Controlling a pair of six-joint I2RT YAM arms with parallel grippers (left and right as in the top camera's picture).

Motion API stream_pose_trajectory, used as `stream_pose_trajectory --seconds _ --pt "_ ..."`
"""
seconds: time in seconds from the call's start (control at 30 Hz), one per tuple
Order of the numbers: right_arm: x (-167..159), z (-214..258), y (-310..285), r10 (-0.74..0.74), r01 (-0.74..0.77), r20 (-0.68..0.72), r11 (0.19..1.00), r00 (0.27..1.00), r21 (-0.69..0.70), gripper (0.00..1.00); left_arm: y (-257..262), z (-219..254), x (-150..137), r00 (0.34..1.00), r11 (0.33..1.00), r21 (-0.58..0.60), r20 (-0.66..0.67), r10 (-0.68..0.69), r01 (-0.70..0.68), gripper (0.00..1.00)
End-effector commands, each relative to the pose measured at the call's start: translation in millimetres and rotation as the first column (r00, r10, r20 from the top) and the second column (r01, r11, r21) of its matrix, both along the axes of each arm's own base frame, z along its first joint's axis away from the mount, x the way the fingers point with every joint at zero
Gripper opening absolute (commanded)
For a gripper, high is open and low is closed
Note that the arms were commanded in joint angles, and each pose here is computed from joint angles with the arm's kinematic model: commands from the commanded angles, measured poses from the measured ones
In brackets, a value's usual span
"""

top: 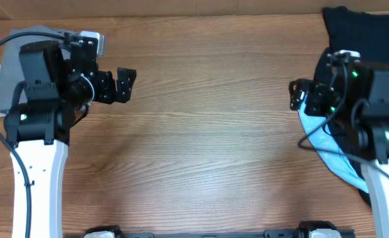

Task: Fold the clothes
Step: 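Raise both arms and move the right gripper over the black T-shirt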

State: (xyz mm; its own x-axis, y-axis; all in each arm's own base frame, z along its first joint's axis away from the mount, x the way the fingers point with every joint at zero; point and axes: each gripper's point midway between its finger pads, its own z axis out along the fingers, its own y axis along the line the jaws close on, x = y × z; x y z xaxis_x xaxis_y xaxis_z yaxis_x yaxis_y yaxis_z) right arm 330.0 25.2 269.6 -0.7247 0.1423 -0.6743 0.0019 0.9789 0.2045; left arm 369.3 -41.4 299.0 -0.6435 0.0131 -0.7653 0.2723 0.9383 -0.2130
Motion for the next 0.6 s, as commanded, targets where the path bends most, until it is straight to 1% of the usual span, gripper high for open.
stream_pose_trajectory --seconds 0.0,0.13,0.23,0.37,0.47,0.57 --pt "16.4 -15.0 -1.0 0.001 -0.001 -0.051 1.0 0.999 0.004 1.0 1.7 -12.9 7.1 0.999 1.0 0.009 -0.045 -0.013 0.014 1.0" --pt "24.4 -45.2 -1.1 0.001 0.0 -0.149 1.0 0.989 0.004 1.0 0.9 -25.9 13.2 0.996 1.0 -0.001 -0.083 -0.019 0.019 1.0" --pt "26.8 -63.9 -2.4 -0.003 0.003 -0.211 1.0 0.977 0.001 1.0 0.9 -29.4 19.6 0.996 1.0 -0.01 -0.085 -0.014 0.014 1.0" --pt "32.5 -72.2 -5.2 -0.014 0.015 -0.227 1.0 0.974 0.003 1.0 1.2 -33.6 25.1 0.995 1.0 -0.021 -0.099 0.011 -0.013 1.0" --pt "33.7 -71.8 -15.6 -0.05 0.054 -0.226 0.999 0.973 0.01 1.0 -0.9 -39.7 32.7 0.994 0.999 0.012 -0.105 0.04 -0.039 1.0" --pt "30.7 -73.6 -32.0 -0.115 0.125 -0.245 0.992 0.963 0.025 0.99 -15.4 -42.7 43.4 0.994 0.998 0.042 -0.099 0.041 -0.037 1.0"
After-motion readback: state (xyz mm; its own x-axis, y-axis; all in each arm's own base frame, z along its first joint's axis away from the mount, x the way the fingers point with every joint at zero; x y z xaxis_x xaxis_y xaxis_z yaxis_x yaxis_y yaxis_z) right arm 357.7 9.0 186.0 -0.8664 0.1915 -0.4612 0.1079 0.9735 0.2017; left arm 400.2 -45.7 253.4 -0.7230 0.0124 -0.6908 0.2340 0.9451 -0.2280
